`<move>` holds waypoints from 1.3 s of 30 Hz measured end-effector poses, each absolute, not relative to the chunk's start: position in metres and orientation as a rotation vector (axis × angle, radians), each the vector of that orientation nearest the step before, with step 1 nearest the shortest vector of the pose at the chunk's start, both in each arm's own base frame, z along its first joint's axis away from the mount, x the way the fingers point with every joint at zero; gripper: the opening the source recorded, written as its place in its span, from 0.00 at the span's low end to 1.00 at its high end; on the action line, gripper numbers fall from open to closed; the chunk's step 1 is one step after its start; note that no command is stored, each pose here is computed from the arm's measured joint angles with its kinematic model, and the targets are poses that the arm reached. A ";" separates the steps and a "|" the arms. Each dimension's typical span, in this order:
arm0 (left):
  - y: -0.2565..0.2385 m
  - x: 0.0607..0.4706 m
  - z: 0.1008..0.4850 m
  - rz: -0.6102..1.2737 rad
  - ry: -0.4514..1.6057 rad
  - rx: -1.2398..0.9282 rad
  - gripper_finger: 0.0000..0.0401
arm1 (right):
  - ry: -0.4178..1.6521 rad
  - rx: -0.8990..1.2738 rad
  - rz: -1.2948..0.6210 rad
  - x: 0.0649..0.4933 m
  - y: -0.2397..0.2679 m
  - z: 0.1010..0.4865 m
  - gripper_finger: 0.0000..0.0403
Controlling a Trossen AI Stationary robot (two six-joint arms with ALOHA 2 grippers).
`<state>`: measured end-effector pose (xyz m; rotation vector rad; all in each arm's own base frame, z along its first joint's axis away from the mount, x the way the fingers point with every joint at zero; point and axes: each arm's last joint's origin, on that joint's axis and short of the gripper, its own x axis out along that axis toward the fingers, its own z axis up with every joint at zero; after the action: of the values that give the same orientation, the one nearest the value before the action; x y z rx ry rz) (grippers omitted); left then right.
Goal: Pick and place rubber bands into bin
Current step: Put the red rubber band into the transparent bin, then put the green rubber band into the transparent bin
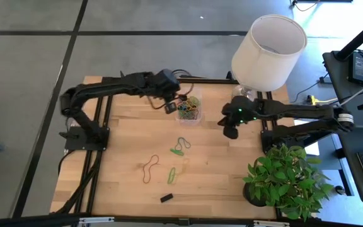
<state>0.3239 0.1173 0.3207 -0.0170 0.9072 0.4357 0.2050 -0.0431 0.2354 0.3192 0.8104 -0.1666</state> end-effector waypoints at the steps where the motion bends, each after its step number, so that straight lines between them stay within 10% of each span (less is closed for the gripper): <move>1: 0.122 0.333 0.320 0.431 0.907 -0.004 0.01 | 0.804 0.337 -0.174 0.201 -0.042 0.234 0.05; 20: 0.156 0.405 0.232 0.320 1.104 -0.033 0.17 | 0.859 0.497 -0.082 0.175 -0.015 0.205 0.03; 28: 0.152 0.403 0.251 0.364 1.068 -0.099 0.34 | 0.797 0.470 -0.061 0.180 -0.015 0.209 0.03; 39: 0.114 0.358 0.315 0.363 1.083 -0.104 0.30 | 0.698 0.355 -0.006 0.191 -0.016 0.213 0.03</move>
<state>0.3577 0.1144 0.3146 -0.1039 1.0831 0.3625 0.1910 -0.0161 0.2132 0.3554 0.6975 -0.0062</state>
